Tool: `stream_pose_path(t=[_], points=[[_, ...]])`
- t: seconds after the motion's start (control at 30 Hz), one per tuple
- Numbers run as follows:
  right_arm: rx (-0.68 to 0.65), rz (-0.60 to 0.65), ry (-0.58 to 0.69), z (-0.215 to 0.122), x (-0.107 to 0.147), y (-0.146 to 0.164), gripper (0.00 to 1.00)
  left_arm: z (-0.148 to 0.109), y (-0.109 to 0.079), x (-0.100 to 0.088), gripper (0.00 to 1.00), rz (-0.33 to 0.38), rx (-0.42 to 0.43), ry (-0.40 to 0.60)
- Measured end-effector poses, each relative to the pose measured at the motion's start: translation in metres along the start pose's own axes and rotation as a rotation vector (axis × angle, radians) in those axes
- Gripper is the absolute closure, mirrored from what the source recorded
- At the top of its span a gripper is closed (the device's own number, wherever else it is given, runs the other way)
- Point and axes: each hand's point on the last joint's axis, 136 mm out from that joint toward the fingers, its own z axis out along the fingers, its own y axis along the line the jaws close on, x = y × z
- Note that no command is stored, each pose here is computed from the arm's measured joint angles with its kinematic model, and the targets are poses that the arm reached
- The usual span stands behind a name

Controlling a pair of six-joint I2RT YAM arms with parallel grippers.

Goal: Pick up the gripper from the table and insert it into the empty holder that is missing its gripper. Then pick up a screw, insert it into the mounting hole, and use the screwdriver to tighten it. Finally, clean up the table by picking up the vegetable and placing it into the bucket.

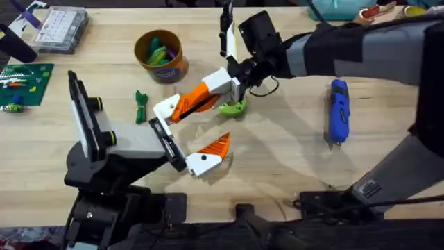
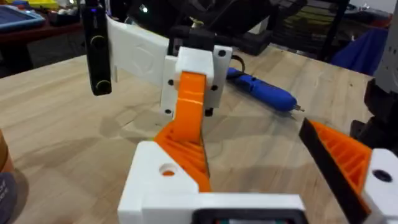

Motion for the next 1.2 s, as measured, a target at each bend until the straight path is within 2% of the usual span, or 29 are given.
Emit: stream_pose_path(t=[0.13, 0.43, 0.73, 1.2], points=[[0.010, 0.000, -0.002, 0.004, -0.005, 0.001, 0.976, 0.000, 0.000, 0.000, 0.014, 0.000, 0.001, 0.000], [0.044, 0.036, -0.023, 0.015, -0.016, 0.001, 0.976, -0.001, 0.010, -0.001, 0.014, -0.004, -0.056, -0.007], [0.090, 0.091, -0.061, 0.023, -0.023, -0.003, 0.976, -0.002, 0.018, -0.002, 0.015, -0.049, -0.099, -0.014], [0.107, 0.095, -0.078, 0.024, -0.025, -0.004, 0.985, -0.002, 0.020, -0.002, 0.014, -0.062, -0.110, -0.016]])
